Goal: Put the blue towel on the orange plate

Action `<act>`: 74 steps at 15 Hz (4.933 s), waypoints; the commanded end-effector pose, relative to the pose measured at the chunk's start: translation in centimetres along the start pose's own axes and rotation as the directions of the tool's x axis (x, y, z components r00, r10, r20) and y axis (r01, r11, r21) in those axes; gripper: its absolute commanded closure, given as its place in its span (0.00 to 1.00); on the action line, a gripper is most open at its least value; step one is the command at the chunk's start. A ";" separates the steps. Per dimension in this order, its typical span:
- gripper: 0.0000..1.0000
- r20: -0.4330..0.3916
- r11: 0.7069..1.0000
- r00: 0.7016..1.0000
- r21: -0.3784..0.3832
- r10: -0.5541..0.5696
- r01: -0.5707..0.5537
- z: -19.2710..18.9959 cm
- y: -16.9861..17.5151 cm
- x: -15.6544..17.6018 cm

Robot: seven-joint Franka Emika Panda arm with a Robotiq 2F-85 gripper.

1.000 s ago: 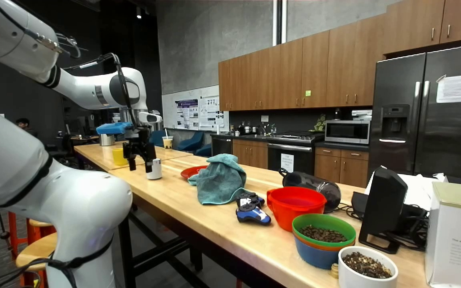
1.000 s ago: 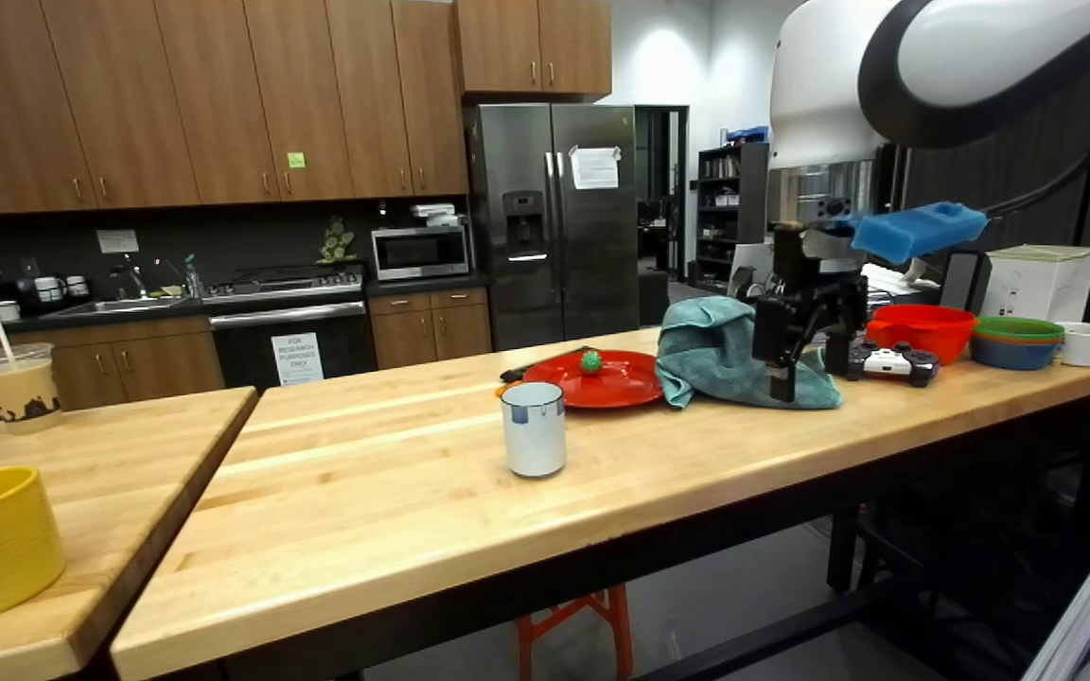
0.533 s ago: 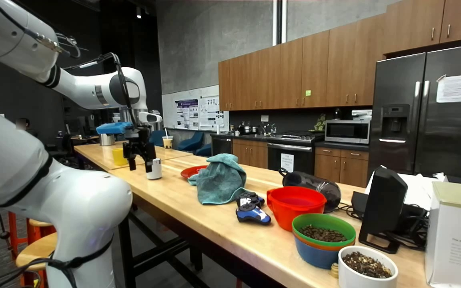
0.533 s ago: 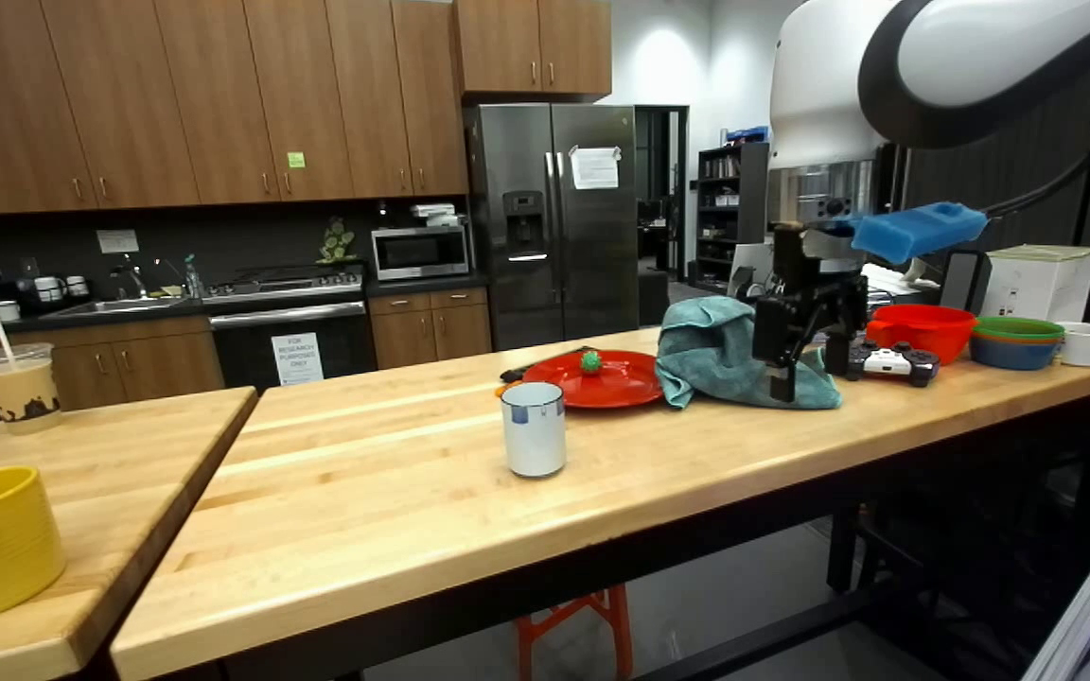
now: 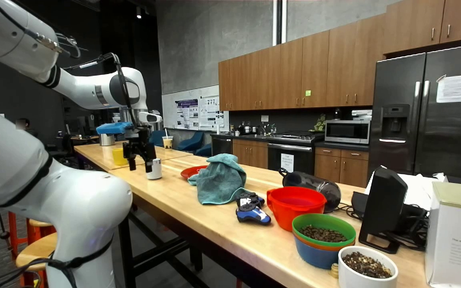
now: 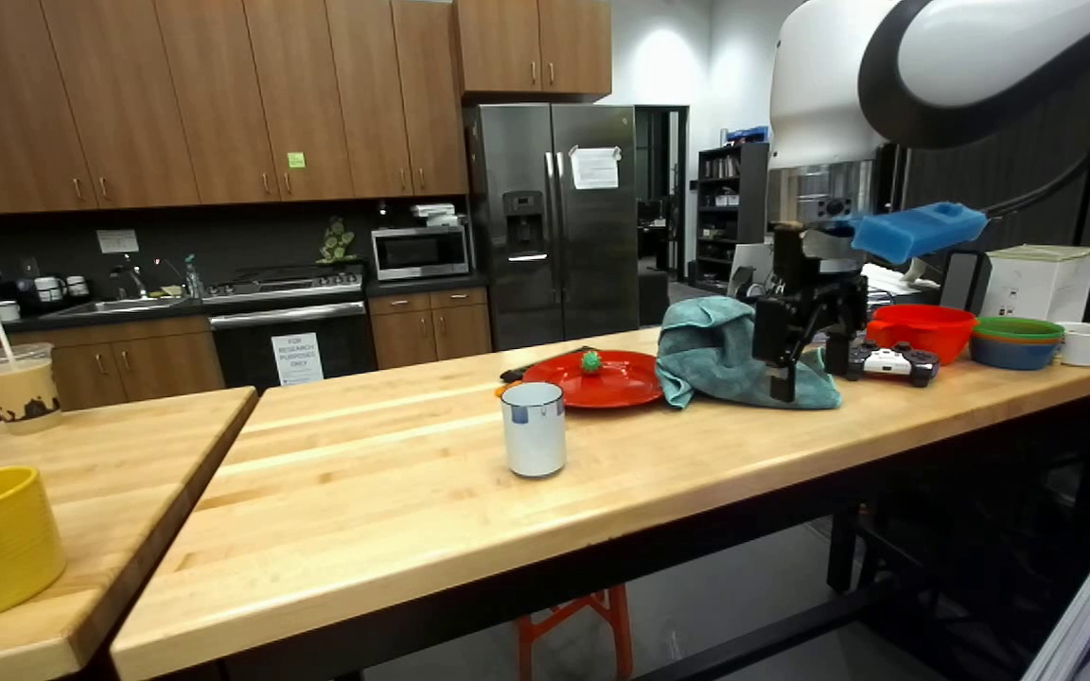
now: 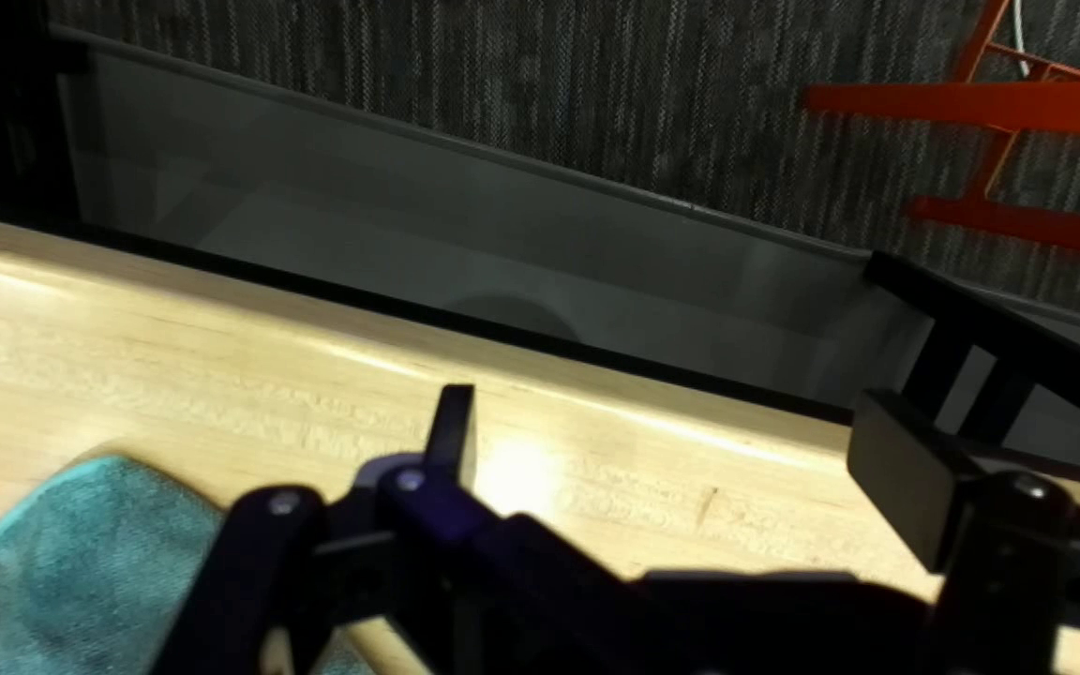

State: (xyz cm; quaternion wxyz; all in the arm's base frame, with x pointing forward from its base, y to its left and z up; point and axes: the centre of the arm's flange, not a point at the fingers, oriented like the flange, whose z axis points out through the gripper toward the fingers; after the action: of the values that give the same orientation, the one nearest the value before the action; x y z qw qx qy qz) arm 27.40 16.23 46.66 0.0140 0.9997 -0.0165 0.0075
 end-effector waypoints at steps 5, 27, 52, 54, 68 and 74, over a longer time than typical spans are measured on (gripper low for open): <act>0.00 0.000 1.000 1.000 0.000 0.000 0.000 0.0 0.0 0.0; 0.00 -0.584 0.961 0.811 -0.204 0.031 -0.184 -3.4 5.5 8.7; 0.00 -0.568 0.862 0.818 -0.457 -0.095 -0.218 -4.8 4.6 11.7; 0.00 -0.567 0.840 0.820 -0.479 -0.075 -0.254 -7.5 4.9 13.3; 0.00 -0.556 0.784 0.831 -0.522 -0.013 -0.337 -2.2 2.0 14.6; 0.00 -0.551 0.763 0.833 -0.559 -0.049 -0.325 -0.2 2.1 14.6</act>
State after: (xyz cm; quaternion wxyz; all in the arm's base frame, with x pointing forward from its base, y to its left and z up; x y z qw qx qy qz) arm 41.87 14.09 47.93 0.3390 0.8918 -0.0927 0.2849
